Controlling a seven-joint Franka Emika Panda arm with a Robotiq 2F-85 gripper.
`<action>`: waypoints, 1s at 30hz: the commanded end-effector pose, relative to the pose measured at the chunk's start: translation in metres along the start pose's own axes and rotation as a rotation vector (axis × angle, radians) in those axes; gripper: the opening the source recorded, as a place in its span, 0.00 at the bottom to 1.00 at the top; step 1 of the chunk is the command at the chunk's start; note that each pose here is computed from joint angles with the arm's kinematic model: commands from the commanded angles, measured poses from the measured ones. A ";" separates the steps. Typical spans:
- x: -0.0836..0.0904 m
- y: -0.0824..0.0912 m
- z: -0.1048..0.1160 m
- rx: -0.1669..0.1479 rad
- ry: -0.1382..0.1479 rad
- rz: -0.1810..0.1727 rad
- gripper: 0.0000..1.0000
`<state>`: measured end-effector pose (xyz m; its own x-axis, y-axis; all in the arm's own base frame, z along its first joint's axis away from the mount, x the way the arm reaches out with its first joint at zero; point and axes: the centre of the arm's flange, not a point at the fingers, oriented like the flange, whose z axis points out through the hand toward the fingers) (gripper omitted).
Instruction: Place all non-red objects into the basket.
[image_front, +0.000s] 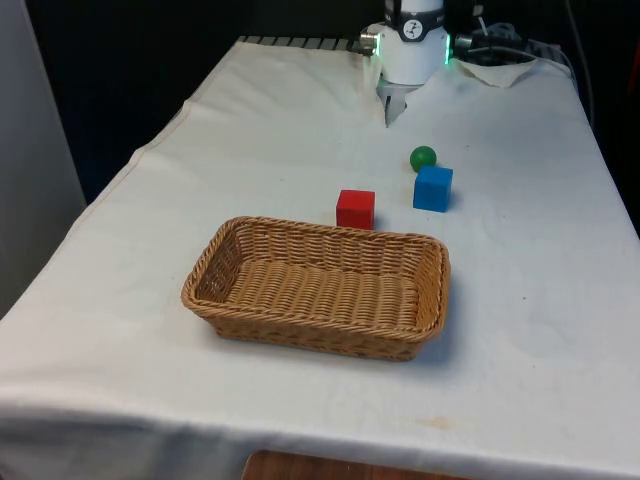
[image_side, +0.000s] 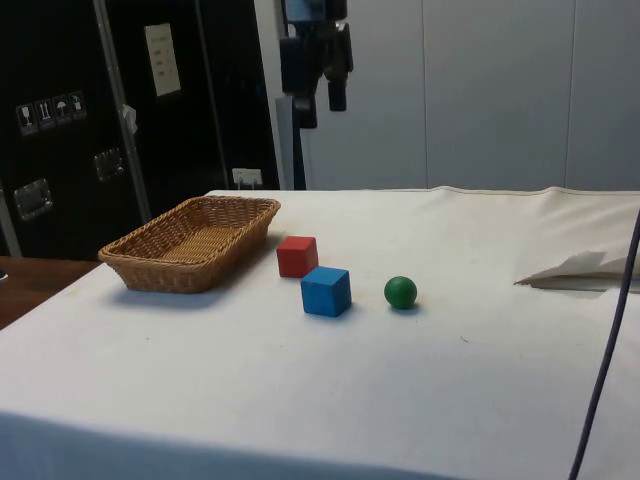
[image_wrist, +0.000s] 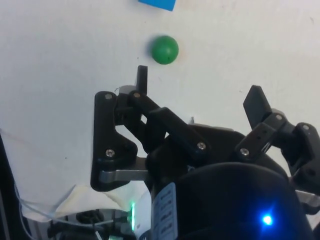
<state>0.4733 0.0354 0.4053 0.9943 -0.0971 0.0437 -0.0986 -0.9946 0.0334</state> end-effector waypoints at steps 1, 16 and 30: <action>-0.003 -0.001 0.002 -0.002 0.015 0.006 1.00; -0.007 -0.037 0.039 0.002 0.050 -0.003 1.00; -0.006 -0.047 0.083 0.010 0.048 -0.010 1.00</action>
<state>0.4757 0.0798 0.3233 0.9926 -0.0852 0.0867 -0.0887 -0.9954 0.0375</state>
